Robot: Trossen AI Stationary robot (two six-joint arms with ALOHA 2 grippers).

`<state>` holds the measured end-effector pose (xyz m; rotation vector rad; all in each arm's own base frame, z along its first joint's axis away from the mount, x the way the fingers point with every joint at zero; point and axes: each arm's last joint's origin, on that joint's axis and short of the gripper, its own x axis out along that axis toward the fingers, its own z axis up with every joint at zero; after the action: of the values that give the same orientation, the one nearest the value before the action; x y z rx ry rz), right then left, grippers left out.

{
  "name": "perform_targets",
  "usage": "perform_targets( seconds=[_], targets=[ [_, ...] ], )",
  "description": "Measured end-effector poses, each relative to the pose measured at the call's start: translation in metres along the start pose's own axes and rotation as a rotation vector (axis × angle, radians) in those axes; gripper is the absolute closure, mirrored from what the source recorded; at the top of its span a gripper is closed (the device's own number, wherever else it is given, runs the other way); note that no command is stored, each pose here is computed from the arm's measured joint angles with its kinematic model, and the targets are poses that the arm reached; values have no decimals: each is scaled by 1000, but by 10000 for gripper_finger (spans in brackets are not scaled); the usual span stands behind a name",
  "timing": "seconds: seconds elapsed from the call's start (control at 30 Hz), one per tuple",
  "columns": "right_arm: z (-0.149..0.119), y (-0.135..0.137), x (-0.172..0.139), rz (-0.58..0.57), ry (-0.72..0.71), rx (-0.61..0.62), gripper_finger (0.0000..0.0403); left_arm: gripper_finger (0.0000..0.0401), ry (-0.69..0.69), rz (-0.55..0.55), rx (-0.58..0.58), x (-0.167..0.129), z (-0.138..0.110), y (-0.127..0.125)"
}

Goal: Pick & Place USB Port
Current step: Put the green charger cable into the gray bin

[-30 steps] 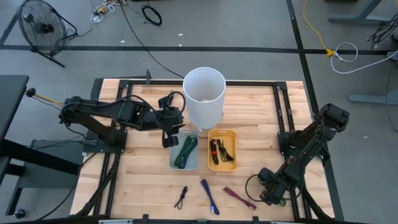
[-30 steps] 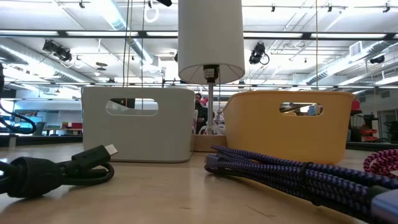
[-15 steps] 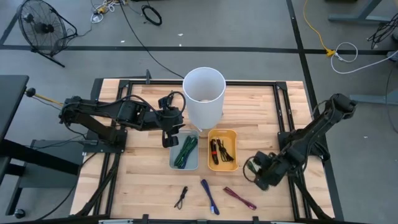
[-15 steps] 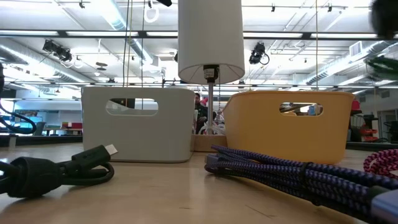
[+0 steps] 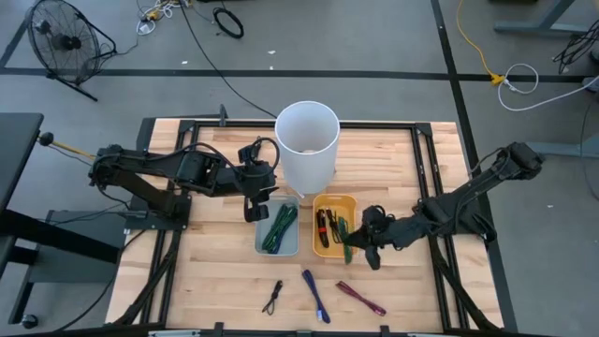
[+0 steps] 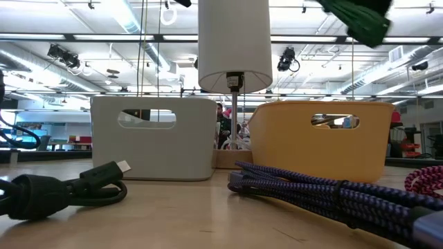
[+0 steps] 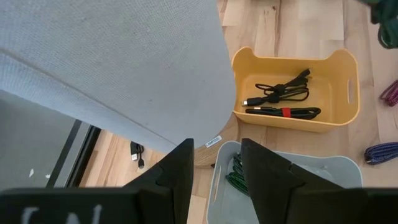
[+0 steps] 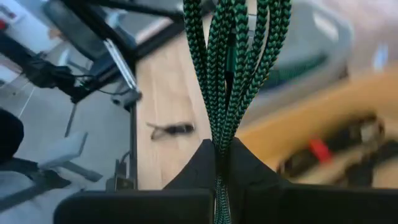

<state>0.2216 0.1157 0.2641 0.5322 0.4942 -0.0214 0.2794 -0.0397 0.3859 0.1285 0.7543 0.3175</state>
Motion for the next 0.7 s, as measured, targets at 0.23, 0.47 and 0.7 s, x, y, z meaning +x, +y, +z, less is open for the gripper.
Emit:
perform_targets(
  seconds=[0.23,0.47,0.7],
  targets=[
    [24,6,0,42,-233,-201,398,263,-42,-6,-8,0,4,-1],
    [40,17,-6,81,-418,-393,398,263,-251,-179,2,-4,26,-7],
    [44,20,-8,64,-478,-506,398,263,-317,-271,-2,14,38,-20]
  ],
)
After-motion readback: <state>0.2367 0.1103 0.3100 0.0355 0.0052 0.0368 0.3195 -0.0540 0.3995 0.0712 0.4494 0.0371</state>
